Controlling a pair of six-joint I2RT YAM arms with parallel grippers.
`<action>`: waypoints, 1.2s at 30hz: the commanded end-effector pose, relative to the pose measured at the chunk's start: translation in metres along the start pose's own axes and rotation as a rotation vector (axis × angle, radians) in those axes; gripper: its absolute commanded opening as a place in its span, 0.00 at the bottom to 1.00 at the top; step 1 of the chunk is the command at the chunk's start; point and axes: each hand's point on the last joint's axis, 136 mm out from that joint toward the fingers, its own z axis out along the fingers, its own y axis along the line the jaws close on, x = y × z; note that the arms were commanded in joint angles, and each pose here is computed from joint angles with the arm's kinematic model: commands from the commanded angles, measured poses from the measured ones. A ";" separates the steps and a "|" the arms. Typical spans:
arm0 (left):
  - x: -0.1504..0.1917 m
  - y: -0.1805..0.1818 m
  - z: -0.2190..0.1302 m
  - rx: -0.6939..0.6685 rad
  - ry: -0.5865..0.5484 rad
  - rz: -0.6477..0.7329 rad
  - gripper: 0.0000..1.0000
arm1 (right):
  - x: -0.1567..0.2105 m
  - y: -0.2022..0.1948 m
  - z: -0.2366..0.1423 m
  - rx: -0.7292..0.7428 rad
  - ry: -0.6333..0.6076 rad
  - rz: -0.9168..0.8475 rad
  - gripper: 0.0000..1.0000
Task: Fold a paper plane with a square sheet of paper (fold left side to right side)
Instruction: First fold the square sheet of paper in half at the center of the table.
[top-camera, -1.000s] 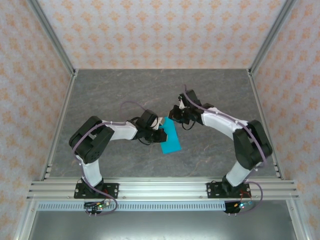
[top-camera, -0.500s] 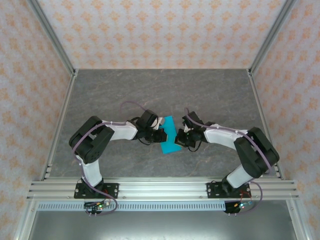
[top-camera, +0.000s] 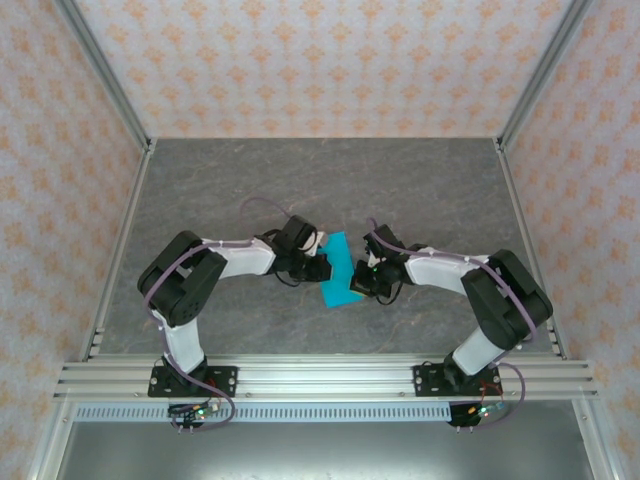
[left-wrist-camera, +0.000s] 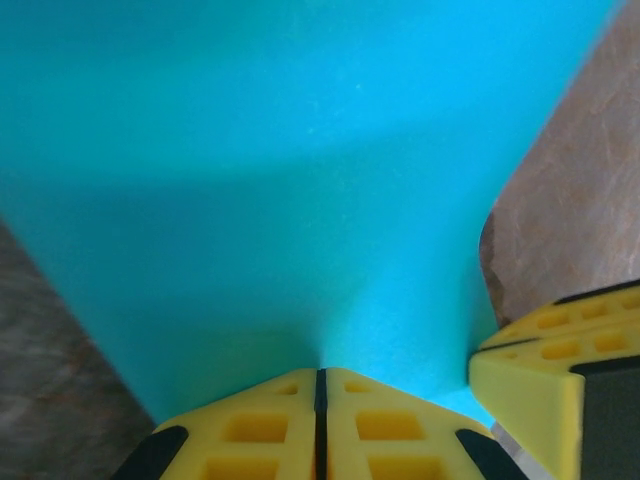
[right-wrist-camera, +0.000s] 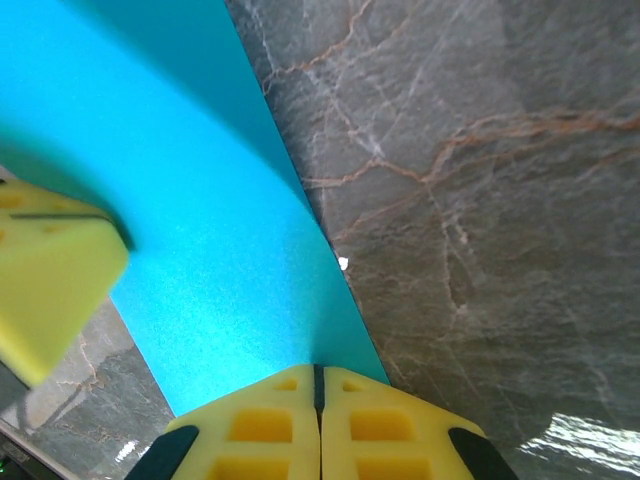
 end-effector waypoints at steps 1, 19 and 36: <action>-0.017 0.023 -0.005 -0.087 -0.027 0.009 0.10 | 0.018 -0.056 0.012 0.220 0.045 0.036 0.06; -0.098 0.084 -0.021 -0.141 -0.128 -0.091 0.10 | 0.026 -0.070 0.009 0.263 0.053 0.031 0.06; -0.141 0.084 -0.070 -0.119 -0.234 -0.089 0.10 | 0.011 -0.028 0.008 0.077 -0.005 0.052 0.07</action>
